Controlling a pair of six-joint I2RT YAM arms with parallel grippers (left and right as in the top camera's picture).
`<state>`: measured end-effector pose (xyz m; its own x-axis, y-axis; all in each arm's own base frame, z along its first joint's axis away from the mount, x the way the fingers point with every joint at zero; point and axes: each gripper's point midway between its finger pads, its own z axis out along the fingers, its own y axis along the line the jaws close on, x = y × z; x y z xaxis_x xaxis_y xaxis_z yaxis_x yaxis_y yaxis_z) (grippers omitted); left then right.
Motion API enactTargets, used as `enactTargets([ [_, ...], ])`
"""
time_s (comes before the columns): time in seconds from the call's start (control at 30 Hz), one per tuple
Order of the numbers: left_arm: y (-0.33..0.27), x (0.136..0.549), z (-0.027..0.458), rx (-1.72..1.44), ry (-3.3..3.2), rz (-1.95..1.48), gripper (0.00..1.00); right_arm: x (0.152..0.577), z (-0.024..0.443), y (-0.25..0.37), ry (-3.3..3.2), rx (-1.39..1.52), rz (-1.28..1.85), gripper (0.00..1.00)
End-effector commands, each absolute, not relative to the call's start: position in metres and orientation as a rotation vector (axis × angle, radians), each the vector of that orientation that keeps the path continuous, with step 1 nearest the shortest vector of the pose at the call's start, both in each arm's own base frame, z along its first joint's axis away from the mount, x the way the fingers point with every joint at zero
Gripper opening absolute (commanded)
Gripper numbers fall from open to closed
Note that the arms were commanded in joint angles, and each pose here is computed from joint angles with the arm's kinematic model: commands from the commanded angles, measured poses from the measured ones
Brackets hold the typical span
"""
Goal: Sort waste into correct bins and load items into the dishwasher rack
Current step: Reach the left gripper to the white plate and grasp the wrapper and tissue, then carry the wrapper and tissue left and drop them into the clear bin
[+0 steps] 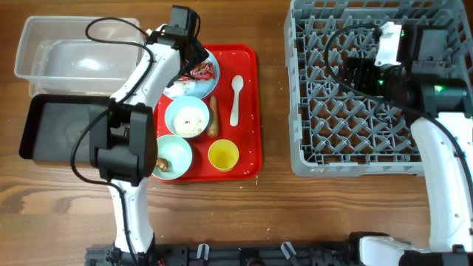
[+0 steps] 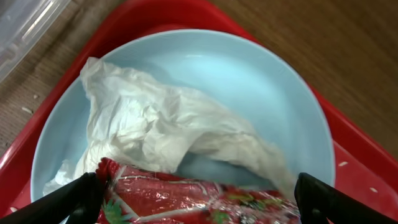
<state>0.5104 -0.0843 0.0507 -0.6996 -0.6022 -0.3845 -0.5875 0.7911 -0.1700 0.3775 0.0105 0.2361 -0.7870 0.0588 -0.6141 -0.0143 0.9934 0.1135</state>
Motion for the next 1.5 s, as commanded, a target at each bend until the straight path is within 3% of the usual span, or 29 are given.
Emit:
enactTargets([
  [0.0,-0.082,0.509,0.036,-0.938,2.561,-0.008,1.0,0.383,0.235,0.014,2.479,0.04,0.184,1.0],
  [0.2,-0.088,0.498,0.006,-0.946,2.653,-0.003,0.99,0.385,0.229,0.013,2.497,0.042,0.185,1.0],
  [0.27,-0.088,0.495,0.002,-0.949,2.665,0.004,0.88,0.385,0.227,0.013,2.502,0.042,0.186,1.0],
  [0.33,-0.089,0.495,0.002,-0.944,2.672,0.0,0.68,0.385,0.227,0.013,2.501,0.043,0.186,1.0],
  [0.37,-0.089,0.495,0.002,-0.944,2.672,-0.001,0.52,0.385,0.227,0.013,2.502,0.043,0.186,1.0],
  [0.43,-0.088,0.492,0.001,-0.945,2.68,0.007,0.08,0.385,0.227,0.013,2.502,0.042,0.186,1.0],
  [0.47,-0.088,0.492,0.001,-0.946,2.681,0.008,0.04,0.385,0.227,0.013,2.502,0.043,0.186,1.0],
  [0.6,-0.089,0.494,0.009,-0.932,2.67,-0.004,0.04,0.385,0.227,0.013,2.501,0.043,0.186,1.0],
  [0.7,-0.09,0.502,0.042,-0.881,2.624,-0.047,0.04,0.385,0.227,0.013,2.501,0.043,0.186,1.0],
  [0.93,-0.082,0.513,0.174,-0.788,2.372,-0.146,0.04,0.385,0.227,0.013,2.501,0.043,0.186,1.0],
  [1.2,-0.053,0.496,0.27,-0.729,2.156,-0.073,0.04,0.386,0.227,0.013,2.5,0.045,0.186,1.0],
  [1.47,0.061,0.504,0.272,-0.916,2.032,0.109,0.04,0.386,0.228,0.015,2.5,0.043,0.196,1.0],
])
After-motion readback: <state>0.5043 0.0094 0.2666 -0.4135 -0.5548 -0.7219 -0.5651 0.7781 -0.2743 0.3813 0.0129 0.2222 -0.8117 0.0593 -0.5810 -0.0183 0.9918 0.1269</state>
